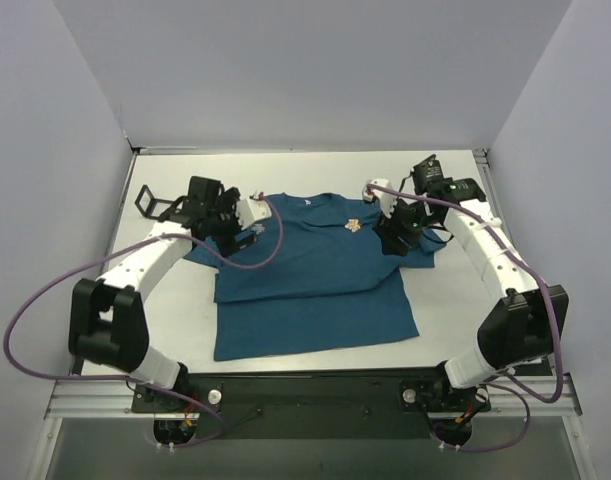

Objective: Remove the brooch from the garment
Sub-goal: Adjust the flattened clothing at the center of the board, then pick up the brooch from the flattened clothing.

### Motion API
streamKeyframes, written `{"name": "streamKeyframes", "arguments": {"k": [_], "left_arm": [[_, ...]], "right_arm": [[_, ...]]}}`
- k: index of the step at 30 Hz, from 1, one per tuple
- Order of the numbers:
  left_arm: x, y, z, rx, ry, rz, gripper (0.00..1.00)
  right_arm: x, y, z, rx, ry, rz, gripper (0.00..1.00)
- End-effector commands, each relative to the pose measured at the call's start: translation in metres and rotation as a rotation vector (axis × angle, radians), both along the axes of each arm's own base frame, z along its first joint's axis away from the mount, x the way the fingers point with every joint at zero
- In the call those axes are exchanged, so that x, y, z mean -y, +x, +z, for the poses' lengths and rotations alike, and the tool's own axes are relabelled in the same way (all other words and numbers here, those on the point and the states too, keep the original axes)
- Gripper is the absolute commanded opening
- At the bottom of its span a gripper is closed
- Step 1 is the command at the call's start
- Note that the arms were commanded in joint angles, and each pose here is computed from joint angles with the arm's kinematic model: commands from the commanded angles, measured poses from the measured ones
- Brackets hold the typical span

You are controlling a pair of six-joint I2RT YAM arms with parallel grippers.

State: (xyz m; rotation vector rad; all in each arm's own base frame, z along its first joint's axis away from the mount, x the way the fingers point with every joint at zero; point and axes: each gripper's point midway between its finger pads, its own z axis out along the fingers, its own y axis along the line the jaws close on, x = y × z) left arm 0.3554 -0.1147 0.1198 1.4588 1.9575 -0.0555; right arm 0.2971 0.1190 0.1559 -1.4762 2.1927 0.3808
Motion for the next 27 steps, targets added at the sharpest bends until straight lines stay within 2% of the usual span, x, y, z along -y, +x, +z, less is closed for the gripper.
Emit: {"name": "streamKeyframes", "arguments": {"k": [1,2,5,6,8,10,18,27], "left_arm": [[0.021,0.069,0.005,0.073,-0.039,0.124,0.97],[0.022,0.086,-0.007,0.054,-0.020,0.172,0.97],[0.032,0.105,-0.036,0.017,-0.005,0.221,0.97],[0.034,0.118,-0.031,0.038,-0.006,0.241,0.97],[0.038,0.127,-0.048,0.002,0.001,0.263,0.97],[0.042,0.136,-0.045,-0.016,-0.017,0.276,0.97],[0.053,0.134,-0.070,-0.128,-0.028,0.261,0.97],[0.053,0.117,-0.091,-0.233,-0.003,0.234,0.87]], "right_arm": [[-0.024,0.021,-0.002,-0.089,0.122,-0.089,0.51],[-0.027,0.033,-0.002,-0.061,0.121,-0.107,0.51],[-0.031,0.041,-0.014,-0.064,0.104,-0.159,0.52],[-0.031,0.041,-0.016,-0.063,0.102,-0.172,0.52],[-0.030,0.042,-0.019,-0.050,0.097,-0.179,0.53],[-0.027,0.039,-0.024,-0.051,0.088,-0.185,0.53],[-0.022,0.034,-0.028,-0.058,0.100,-0.194,0.53],[-0.025,0.037,-0.028,-0.051,0.093,-0.192,0.53]]}}
